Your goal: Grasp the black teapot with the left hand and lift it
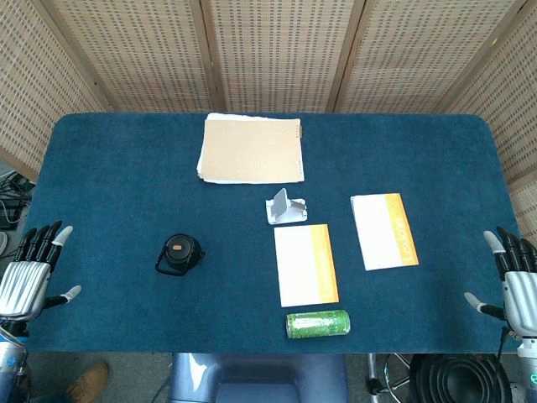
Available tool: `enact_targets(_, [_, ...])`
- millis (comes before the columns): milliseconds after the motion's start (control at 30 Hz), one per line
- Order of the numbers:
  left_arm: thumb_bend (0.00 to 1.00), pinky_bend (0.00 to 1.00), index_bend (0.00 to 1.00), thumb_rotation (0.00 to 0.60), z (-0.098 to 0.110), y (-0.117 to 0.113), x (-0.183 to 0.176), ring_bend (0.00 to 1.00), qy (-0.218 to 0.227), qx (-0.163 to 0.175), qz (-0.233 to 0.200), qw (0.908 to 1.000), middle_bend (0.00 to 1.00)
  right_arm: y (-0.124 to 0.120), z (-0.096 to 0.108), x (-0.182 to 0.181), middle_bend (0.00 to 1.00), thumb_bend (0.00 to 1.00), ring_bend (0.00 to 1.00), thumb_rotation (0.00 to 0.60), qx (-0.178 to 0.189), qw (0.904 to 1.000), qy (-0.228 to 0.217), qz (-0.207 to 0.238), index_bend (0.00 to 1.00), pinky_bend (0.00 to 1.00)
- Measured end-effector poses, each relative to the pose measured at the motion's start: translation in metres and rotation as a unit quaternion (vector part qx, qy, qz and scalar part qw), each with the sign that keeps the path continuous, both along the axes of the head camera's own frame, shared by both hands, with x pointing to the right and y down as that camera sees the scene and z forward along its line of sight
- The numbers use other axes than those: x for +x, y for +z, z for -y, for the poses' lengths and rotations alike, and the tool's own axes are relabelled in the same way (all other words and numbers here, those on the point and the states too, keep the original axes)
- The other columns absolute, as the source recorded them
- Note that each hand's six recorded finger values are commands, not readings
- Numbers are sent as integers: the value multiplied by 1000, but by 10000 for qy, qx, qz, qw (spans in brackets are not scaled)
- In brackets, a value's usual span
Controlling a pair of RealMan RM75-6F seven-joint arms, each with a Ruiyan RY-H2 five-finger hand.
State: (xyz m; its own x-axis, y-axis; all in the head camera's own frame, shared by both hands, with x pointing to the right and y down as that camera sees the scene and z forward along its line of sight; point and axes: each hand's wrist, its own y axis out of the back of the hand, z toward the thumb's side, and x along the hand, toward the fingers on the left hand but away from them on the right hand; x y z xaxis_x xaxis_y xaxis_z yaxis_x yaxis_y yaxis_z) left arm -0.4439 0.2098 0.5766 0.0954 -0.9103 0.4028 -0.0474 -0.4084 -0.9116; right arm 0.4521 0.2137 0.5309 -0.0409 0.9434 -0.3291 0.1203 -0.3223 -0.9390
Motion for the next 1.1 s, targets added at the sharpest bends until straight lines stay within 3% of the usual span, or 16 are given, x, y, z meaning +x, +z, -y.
enact_targets(200, [0, 0, 0, 600, -3, 3, 10, 0, 133, -114, -110, 9998, 0, -1, 0, 2, 0, 0, 0, 600, -11, 10000, 44, 37, 0, 0])
enact_targets(367, [0, 0, 17, 600, -3, 15, 36, 23, 421, -535, -434, 9967, 24, -1, 0, 2, 0, 0, 0, 600, -28, 9999, 64, 76, 0, 0])
enact_targets(500, [0, 0, 335, 600, 7, 23, 65, 309, 683, -803, -827, 9910, 343, -1, 1, 3, 0, 0, 0, 600, -33, 9999, 83, 85, 0, 0])
enact_targets(600, [0, 0, 422, 600, 18, 25, 80, 375, 758, -817, -974, 9890, 419, -1, 2, 4, 0, 0, 0, 600, -31, 9999, 113, 95, 0, 0])
enact_targets(933, [0, 0, 416, 600, 41, 41, 116, 381, 916, -1308, -835, 9836, 428, -2, 4, 8, 0, 0, 0, 600, -49, 9997, 172, 188, 0, 0])
enact_targets(1100, [0, 0, 418, 600, 43, 56, 128, 381, 889, -1580, -920, 9791, 428, -2, 4, 8, 0, 0, 0, 600, -66, 9996, 182, 207, 0, 0])
